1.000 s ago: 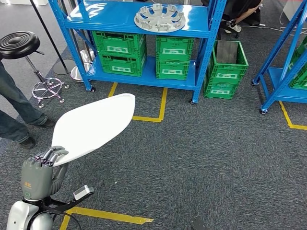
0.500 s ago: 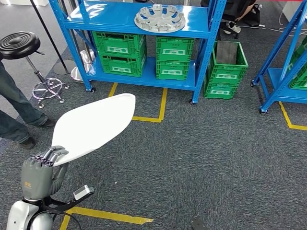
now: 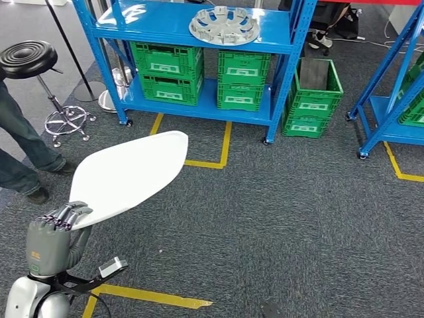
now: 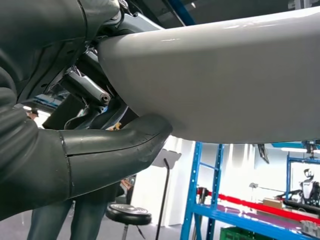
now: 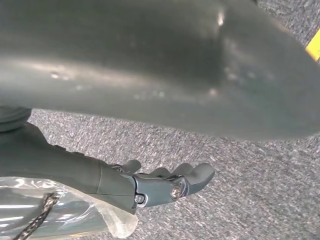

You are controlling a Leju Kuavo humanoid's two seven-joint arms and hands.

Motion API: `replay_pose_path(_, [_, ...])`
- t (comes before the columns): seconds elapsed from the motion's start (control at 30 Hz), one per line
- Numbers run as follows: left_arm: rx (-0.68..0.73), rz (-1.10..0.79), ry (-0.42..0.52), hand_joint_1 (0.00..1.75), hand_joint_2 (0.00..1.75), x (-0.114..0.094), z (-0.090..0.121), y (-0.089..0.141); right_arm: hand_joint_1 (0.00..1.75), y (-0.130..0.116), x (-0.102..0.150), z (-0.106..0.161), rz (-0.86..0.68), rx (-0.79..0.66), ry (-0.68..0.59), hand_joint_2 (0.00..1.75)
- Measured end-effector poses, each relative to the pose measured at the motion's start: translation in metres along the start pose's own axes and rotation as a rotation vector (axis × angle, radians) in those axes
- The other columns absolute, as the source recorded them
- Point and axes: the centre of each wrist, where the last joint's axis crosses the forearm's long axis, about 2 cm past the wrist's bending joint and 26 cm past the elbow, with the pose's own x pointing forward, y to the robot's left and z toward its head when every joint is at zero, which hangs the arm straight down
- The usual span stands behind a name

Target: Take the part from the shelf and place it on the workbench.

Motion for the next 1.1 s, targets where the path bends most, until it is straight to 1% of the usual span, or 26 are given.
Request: replay_pose_path(1.1, [0.026, -0.013, 0.010, 1.75, 1.75, -0.0056, -0.0053, 0.0009, 0.00, 0.0012, 0.0047, -0.0015, 0.040, 0.024, -0.027, 0.00])
